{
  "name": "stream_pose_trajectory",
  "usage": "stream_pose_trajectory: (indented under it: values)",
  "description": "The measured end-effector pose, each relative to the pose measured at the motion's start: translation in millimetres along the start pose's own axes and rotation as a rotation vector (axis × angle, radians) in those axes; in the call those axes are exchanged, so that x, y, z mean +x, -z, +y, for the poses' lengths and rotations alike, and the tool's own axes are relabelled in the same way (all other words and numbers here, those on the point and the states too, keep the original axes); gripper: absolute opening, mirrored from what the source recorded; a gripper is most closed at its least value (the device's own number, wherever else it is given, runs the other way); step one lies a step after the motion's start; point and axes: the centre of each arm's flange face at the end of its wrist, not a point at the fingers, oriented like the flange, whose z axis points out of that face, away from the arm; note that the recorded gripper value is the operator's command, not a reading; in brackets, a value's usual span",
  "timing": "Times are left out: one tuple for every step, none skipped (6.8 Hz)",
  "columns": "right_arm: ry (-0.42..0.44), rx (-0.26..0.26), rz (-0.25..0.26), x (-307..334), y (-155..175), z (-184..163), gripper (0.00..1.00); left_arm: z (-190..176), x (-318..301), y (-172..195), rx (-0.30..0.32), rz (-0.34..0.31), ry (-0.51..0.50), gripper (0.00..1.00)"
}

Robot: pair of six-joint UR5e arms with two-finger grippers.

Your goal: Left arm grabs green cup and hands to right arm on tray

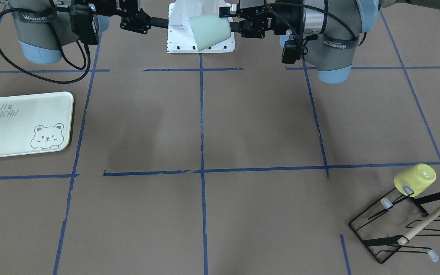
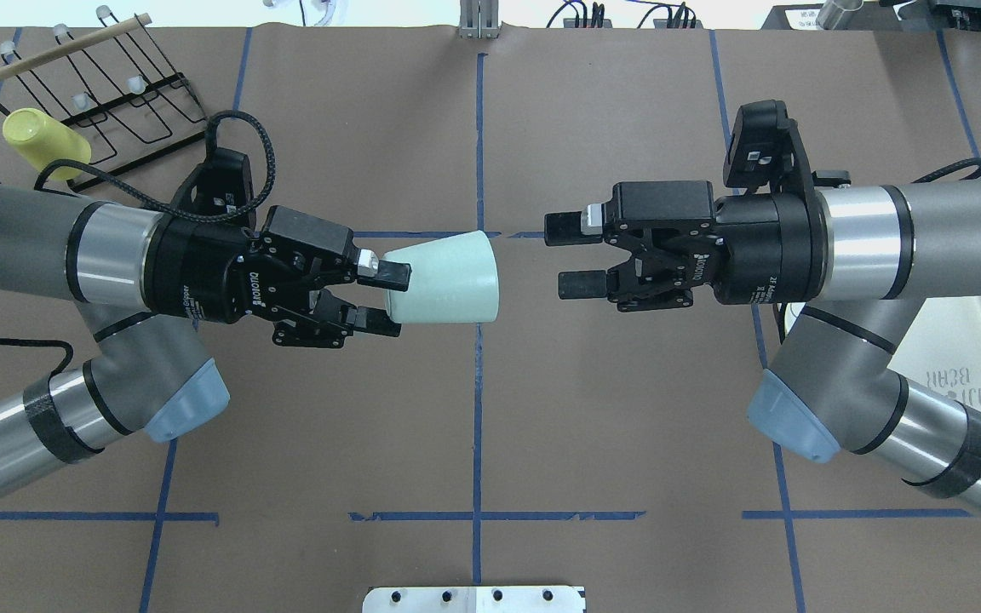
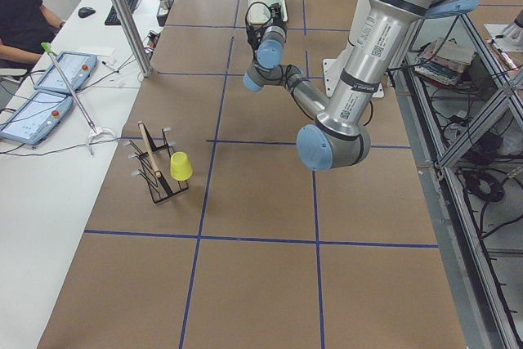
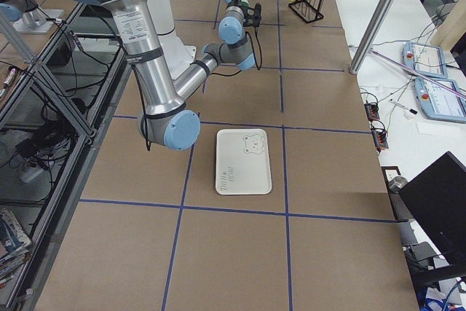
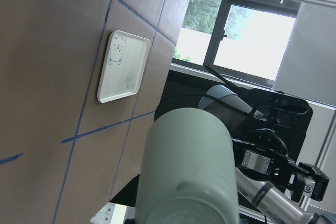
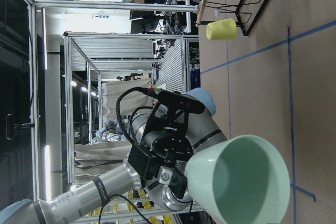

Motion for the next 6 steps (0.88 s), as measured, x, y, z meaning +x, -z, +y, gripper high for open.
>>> stream_pose_trajectory:
  values:
    - [-0.005, -0.014, -0.011, -1, -5, 5, 0.98, 5, -5, -3, -0.017, 0.035, 0.008, 0.0]
    - [-0.011, -0.028, -0.021, -1, -11, 10, 0.98, 11, -10, -8, -0.031, 0.07, 0.014, 0.0]
    - [-0.015, -0.039, -0.029, -1, -16, 15, 0.98, 15, -11, -12, -0.042, 0.088, 0.021, 0.0]
    - [-0.017, -0.045, -0.033, 0, -19, 17, 0.98, 17, -12, -15, -0.05, 0.096, 0.032, 0.0]
    - [-0.017, -0.048, -0.035, 0, -21, 18, 0.98, 21, -14, -19, -0.061, 0.098, 0.045, 0.0]
    - [-0.017, -0.051, -0.038, 0, -21, 19, 0.98, 25, -17, -25, -0.074, 0.098, 0.059, 0.0]
